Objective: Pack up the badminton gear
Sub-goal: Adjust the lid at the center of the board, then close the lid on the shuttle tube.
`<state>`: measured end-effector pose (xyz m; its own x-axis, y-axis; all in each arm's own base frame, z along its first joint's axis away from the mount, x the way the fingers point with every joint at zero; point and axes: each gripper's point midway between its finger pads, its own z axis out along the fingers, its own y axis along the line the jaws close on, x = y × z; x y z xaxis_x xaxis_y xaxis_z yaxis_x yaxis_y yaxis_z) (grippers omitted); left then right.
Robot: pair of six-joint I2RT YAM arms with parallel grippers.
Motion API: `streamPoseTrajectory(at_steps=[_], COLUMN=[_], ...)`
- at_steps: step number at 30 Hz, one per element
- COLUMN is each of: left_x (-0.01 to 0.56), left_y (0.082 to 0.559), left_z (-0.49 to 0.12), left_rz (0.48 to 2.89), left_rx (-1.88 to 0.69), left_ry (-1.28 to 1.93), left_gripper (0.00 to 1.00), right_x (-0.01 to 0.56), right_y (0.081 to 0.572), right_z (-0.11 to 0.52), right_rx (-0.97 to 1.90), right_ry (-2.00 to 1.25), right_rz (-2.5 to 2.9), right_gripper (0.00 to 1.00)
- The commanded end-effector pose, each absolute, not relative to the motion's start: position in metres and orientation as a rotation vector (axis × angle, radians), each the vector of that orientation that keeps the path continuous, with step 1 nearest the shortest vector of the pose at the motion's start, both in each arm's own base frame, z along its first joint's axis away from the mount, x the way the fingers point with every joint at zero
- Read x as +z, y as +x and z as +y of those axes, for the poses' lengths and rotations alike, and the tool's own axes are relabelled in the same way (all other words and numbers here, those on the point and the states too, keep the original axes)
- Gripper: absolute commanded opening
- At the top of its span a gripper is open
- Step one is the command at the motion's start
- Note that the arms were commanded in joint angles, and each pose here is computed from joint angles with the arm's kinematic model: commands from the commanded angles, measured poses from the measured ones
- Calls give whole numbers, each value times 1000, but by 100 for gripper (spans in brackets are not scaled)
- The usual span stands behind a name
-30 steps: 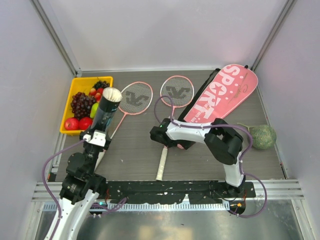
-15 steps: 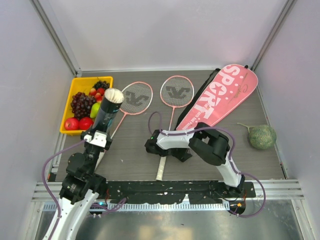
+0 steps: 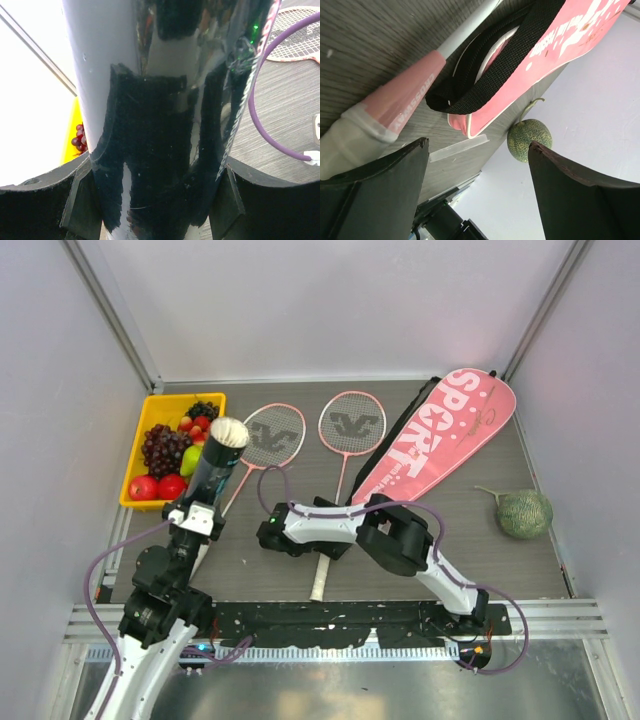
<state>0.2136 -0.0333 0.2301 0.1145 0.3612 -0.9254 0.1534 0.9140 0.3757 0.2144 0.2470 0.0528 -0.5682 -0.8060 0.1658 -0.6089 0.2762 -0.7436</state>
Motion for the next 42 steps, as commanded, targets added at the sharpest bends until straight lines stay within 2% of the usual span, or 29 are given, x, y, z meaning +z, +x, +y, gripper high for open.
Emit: streamPoseTrajectory(at_steps=[1,3,8,12,16,21,25,34,42], left_x=[307,307,305,305,305,305,303,302,301], left_y=[165,165,166,166,166,166,167,169,171], left_z=[-14,-14,-15,-17,-20,-21,-24,-28,-30], left_rz=[1102,1102,1108,1105,1100,1099,1100,1105,1111], left_rx=[111,112,110,104,97,96,89,81,77], left_ry=[270,271,276,287,295,302,314,335,350], left_gripper=[0,0,0,0,0,0,0,0,0], right_x=[71,80,104,108,89,67,59,41,30], right_y=[202,207,210,202,180,167,176,179,180], right_z=[237,244,271,271,266,248,240,241,233], right_rx=[-1291,-1229,-789,-482,-192,-36,61,144,85], right_ry=[-1385,-1318,-1119,-943,-855,-751,-647,-633,-607], right_rz=[2290,2275,2316,2389,2506,2553,2549,2551,2574], right_gripper=[86,85,84,79,63,39,30,30,31])
